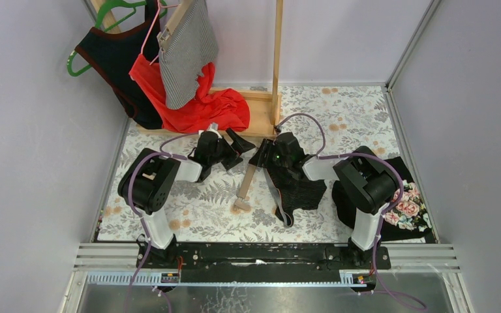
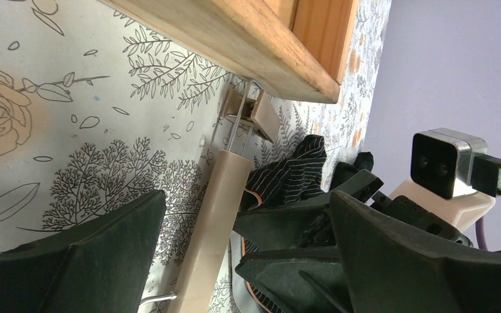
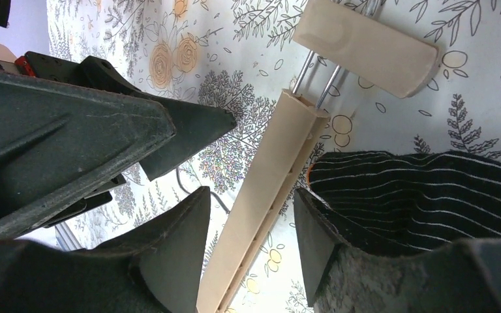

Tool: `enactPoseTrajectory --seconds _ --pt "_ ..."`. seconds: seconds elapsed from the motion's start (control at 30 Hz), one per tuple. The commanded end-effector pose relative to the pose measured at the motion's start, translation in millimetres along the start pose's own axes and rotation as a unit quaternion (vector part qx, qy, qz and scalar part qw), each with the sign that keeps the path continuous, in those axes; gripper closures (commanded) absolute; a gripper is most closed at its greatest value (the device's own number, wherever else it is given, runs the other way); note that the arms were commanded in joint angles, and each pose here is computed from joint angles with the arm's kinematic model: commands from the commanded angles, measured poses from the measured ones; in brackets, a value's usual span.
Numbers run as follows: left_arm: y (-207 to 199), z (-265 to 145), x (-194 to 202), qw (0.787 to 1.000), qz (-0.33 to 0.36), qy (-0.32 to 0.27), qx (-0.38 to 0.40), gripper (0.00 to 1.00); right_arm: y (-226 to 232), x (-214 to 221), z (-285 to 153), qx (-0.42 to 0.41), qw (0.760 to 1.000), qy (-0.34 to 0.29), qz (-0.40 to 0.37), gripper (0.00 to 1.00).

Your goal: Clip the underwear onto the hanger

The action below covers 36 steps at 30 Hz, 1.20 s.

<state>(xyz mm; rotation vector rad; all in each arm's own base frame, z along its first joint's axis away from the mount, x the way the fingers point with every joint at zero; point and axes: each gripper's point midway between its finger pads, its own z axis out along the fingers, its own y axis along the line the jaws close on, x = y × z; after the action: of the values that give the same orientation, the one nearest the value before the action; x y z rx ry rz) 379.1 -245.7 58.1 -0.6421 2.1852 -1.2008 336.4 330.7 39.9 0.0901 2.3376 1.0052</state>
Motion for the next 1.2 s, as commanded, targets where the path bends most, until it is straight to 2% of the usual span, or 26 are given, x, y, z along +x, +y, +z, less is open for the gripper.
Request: enactPoseTrajectory --seconds 0.0,0.5,0.97,1.17 --pt "-6 1 7 1.0 0.007 0.008 0.019 0.05 6 -4 -2 -0.006 1.0 -0.015 0.011 0.43" --pt "0 1 26 1.0 0.009 0.028 0.009 0.05 -5 13 15 -0.043 0.997 -0.01 0.066 0.43" --pt "-12 -8 34 0.998 0.01 0.046 0.042 0.05 2 12 17 -0.096 0.99 -0.023 0.099 0.43" --pt "-24 -15 32 0.997 0.01 0.04 0.069 0.01 4 9 14 -0.112 0.988 -0.03 0.101 0.45"
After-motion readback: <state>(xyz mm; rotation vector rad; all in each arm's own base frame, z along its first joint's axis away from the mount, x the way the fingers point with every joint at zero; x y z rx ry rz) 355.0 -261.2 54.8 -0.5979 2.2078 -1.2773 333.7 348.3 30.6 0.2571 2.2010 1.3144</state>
